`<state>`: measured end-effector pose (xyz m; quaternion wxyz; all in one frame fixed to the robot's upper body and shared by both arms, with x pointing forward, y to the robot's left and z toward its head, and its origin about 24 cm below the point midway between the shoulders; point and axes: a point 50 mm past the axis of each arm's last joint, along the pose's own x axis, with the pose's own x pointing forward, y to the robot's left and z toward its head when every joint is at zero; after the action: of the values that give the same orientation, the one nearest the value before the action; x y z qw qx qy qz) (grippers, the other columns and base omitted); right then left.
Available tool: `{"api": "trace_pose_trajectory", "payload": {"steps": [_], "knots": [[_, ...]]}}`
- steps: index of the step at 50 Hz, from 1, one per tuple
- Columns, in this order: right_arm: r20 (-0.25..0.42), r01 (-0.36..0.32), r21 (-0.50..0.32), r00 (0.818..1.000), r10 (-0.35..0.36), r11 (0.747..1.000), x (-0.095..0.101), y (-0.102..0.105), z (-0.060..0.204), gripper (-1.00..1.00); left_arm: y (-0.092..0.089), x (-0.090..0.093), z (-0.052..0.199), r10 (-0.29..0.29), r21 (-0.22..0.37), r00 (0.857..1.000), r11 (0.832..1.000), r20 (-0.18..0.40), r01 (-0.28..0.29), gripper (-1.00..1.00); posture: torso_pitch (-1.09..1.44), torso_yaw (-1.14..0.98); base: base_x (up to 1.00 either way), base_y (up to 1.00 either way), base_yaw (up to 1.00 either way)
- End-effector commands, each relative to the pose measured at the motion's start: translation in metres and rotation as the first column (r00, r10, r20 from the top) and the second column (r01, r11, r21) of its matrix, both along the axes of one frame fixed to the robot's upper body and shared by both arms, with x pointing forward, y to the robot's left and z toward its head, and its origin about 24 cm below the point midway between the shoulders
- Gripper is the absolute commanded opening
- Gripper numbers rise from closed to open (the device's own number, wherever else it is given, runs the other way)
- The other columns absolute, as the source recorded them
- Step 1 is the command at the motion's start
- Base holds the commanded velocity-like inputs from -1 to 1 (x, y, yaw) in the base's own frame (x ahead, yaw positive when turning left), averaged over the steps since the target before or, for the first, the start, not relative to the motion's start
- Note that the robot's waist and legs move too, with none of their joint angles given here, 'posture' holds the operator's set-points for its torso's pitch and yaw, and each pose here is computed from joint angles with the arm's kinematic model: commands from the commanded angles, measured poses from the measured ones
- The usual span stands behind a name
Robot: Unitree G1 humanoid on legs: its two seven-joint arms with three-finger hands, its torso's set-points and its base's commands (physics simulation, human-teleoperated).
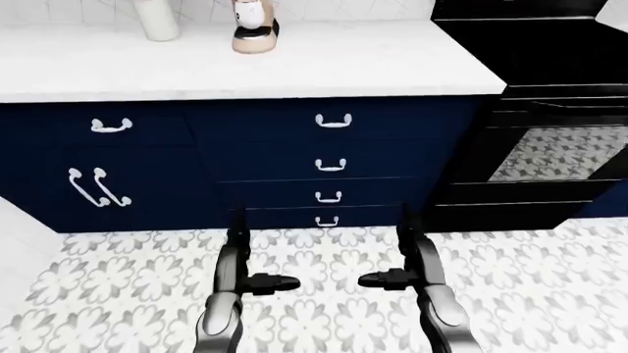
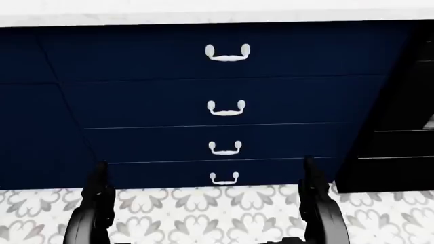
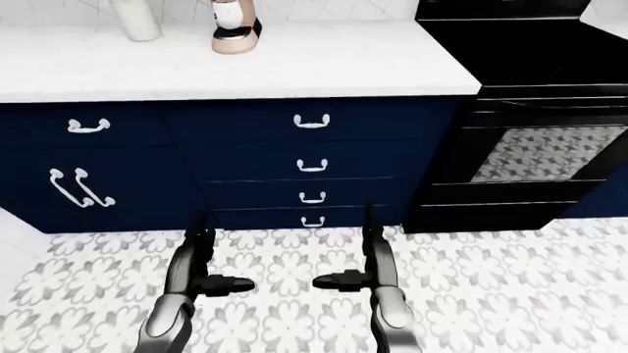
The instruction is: Press the button on the coffee machine to serve coffee.
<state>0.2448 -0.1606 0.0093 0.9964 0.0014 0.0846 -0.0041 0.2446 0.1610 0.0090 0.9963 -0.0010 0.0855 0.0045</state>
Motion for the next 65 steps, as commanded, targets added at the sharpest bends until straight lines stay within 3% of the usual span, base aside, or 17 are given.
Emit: {"api": "trace_pose_trajectory", "payload": {"steps": [1,15,19,27,35,40,45,51,65], "knots": [[0.17,-0.01,-0.008,0.985,0.011,1.0,0.008,0.002,0.033,1.0,0.0,0.009,0.028,-0.013,0.008,0.987,1.0,0.159,0.012,1.0,0.0,0.0,0.0,0.0,0.0],[0.169,-0.008,-0.025,0.985,0.012,1.0,0.01,0.002,0.032,1.0,-0.001,0.008,0.032,-0.013,0.004,0.986,1.0,0.165,0.012,1.0,0.0,0.0,0.0,0.0,0.0],[0.179,-0.004,-0.037,0.984,0.01,0.999,0.014,0.001,0.045,1.0,0.0,0.011,0.037,0.005,-0.012,0.986,1.0,0.165,-0.003,1.0,0.0,0.0,0.0,0.0,0.0],[0.184,0.023,-0.071,0.983,-0.009,0.997,0.015,-0.005,0.079,1.0,0.006,0.031,0.08,0.017,-0.004,0.979,1.0,0.204,-0.017,1.0,0.0,0.0,0.0,0.0,0.0],[0.203,0.018,-0.078,0.979,-0.001,0.997,0.035,-0.004,0.147,1.0,0.013,0.058,0.138,0.024,-0.007,0.972,1.0,0.233,-0.023,1.0,0.0,0.0,0.0,0.0,0.0],[0.198,0.022,-0.094,0.98,-0.003,0.995,0.043,-0.007,0.176,1.0,0.017,0.073,0.176,0.033,-0.011,0.969,0.999,0.247,-0.031,1.0,0.0,0.0,0.0,0.0,0.0],[0.223,0.068,-0.116,0.974,-0.041,0.991,0.052,-0.014,0.212,1.0,0.024,0.086,0.214,0.048,-0.02,0.961,0.999,0.273,-0.044,1.0,0.0,0.0,0.0,0.0,0.0],[0.241,0.062,-0.136,0.97,-0.027,0.989,0.064,-0.015,0.252,1.0,0.032,0.102,0.248,0.056,-0.023,0.954,0.998,0.296,-0.052,1.0,0.0,0.0,0.0,0.0,0.0],[0.281,0.062,-0.16,0.959,-0.015,0.985,0.079,-0.025,0.325,1.0,0.048,0.117,0.316,0.089,-0.039,0.934,0.996,0.345,-0.08,1.0,0.0,0.0,0.0,0.0,0.0]]}}
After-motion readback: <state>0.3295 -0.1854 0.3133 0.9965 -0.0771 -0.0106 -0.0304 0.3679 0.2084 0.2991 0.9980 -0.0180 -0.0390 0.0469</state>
